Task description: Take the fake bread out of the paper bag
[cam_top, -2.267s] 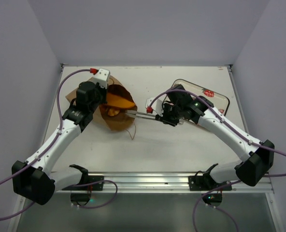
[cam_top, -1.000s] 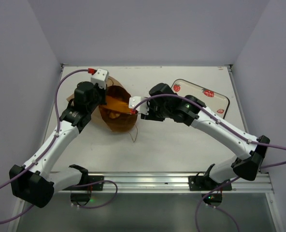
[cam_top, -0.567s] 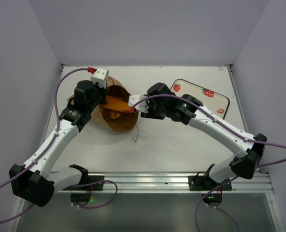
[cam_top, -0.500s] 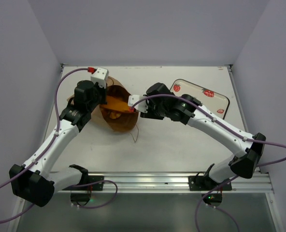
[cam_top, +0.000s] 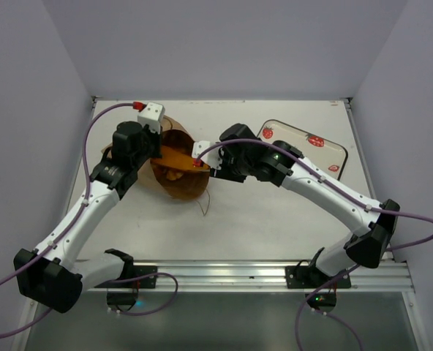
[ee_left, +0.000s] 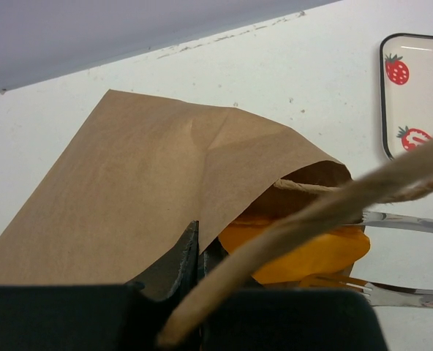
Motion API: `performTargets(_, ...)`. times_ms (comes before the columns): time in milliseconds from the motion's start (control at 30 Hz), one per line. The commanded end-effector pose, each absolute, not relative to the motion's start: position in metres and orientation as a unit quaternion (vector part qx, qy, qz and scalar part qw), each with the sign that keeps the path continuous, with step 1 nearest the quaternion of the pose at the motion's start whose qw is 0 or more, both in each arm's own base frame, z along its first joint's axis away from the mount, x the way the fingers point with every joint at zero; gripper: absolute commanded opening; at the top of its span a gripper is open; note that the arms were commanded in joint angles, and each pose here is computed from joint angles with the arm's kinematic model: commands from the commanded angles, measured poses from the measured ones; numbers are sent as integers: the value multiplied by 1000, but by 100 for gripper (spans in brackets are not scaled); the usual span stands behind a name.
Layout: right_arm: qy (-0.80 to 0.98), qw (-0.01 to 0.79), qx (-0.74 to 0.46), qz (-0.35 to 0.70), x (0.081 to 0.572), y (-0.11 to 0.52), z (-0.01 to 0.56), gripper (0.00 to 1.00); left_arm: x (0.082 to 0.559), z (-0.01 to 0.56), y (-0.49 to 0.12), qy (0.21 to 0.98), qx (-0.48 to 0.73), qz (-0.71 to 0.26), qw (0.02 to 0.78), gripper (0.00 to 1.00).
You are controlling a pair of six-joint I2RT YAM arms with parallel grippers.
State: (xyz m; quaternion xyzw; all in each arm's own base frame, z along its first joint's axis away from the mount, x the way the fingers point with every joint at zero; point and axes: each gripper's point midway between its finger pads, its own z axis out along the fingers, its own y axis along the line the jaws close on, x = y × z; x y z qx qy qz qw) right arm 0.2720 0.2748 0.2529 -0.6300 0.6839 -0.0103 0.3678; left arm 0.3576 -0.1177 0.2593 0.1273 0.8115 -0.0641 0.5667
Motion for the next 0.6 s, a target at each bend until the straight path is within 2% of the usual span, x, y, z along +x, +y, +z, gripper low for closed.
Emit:
performTargets(0, 689, 377, -619, 7, 272, 283, 261, 47, 362, 303, -120, 779, 116, -82, 611, 0)
performTargets(567, 698, 364, -617, -1, 279, 290, 245, 49, 362, 305, -123, 778, 120, -90, 611, 0)
